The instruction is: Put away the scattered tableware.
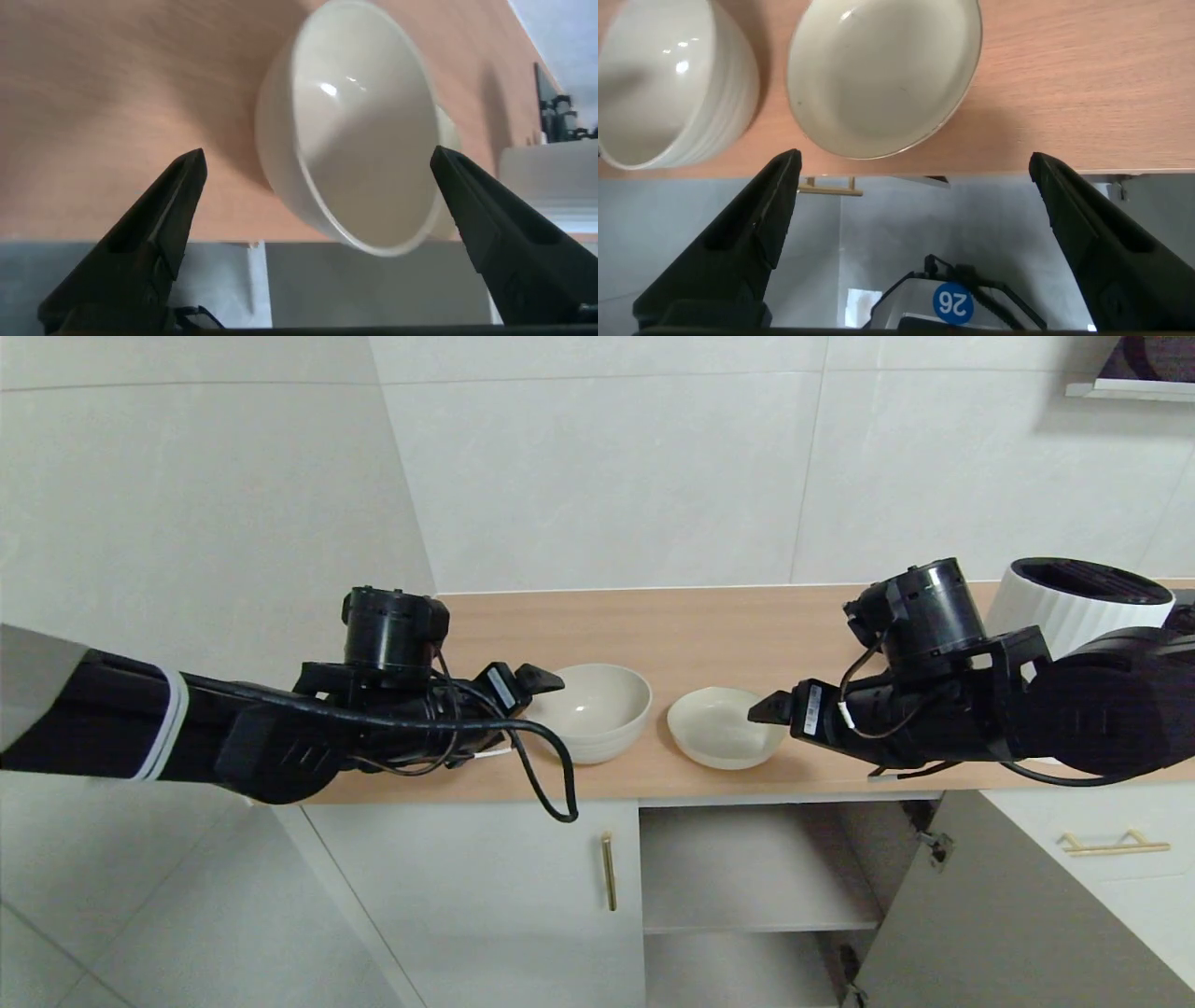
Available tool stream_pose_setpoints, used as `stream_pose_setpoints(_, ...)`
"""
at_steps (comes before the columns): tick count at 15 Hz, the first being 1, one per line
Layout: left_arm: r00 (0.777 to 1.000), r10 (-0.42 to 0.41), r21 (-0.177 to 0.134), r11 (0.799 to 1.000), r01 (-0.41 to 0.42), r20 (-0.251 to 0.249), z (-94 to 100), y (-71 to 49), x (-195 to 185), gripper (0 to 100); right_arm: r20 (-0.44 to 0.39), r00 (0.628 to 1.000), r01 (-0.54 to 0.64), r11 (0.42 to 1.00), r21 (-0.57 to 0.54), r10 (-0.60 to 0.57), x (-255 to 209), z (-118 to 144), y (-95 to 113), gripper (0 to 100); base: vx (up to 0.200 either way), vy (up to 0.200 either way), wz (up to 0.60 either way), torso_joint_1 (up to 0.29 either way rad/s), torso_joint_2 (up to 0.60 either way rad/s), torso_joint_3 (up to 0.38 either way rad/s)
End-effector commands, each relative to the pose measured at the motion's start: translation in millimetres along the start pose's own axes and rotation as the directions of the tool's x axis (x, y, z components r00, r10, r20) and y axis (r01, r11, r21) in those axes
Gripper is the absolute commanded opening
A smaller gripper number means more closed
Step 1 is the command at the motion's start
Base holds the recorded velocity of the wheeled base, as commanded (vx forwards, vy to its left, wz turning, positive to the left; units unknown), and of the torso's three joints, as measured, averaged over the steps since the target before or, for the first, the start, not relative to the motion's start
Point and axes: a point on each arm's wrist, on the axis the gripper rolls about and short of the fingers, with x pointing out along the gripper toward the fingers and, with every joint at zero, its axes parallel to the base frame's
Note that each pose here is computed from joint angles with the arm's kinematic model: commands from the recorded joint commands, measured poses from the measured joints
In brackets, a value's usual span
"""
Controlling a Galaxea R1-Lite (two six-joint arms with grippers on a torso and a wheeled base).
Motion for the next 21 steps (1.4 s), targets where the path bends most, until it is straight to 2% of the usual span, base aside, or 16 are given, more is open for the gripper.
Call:
stream_pose_setpoints(1, 0.999, 0.027, -0.004, 1.000, -0.028, -0.024, -5.4, 7.6, 12.4, 100, -0.005, 1.000, 0.004, 1.000, -0.003, -0.004, 2.5, -1.2, -0.1, 100, 0.000, 0.000, 0.00, 0.000, 0.00, 0.000)
stream_pose_setpoints(7, 0.999, 0.024, -0.003, 1.000, -0.024, -0.021, -5.7, 8.3, 15.2, 100, -0.003, 1.000, 0.003, 1.000, -0.003, -0.003, 2.0, -1.0, 0.0, 100, 0.000, 0.000, 0.00, 0.000, 0.00, 0.000)
stream_pose_setpoints(8, 0.999, 0.030, -0.002, 1.000, -0.030, -0.016, -5.9, 8.8, 15.2, 0, -0.005, 1.000, 0.004, 1.000, -0.003, -0.004, 2.0, -1.1, -0.1, 100, 0.000, 0.000, 0.00, 0.000, 0.00, 0.000)
stream_pose_setpoints(16, 1.000, 0.026, 0.000, 1.000, -0.026, 0.011, -2.5, 4.2, 5.0, 0, 0.020, 1.000, 0.022, 0.999, -0.031, -0.021, 2.1, 4.7, -2.5, 100, 0.000, 0.000, 0.00, 0.000, 0.00, 0.000)
stream_pose_setpoints(17, 1.000, 0.022, 0.011, 1.000, -0.022, 0.006, -3.4, 3.9, -2.3, 0, 0.043, 0.998, 0.055, 0.997, -0.056, -0.052, 5.3, 9.7, -5.9, 100, 0.000, 0.000, 0.00, 0.000, 0.00, 0.000)
stream_pose_setpoints(19, 0.999, 0.032, 0.062, 0.998, -0.032, -0.008, -8.1, 8.1, -8.0, 0, 0.067, 0.992, 0.115, 0.988, -0.099, -0.109, 18.4, 11.3, -6.4, 100, 0.000, 0.000, 0.00, 0.000, 0.00, 0.000)
stream_pose_setpoints(21, 1.000, 0.028, 0.080, 0.996, -0.027, -0.006, -8.4, 7.9, -11.1, 0, 0.073, 0.985, 0.162, 0.979, -0.122, -0.154, 33.3, 9.4, -6.6, 100, 0.000, 0.000, 0.00, 0.000, 0.00, 0.000)
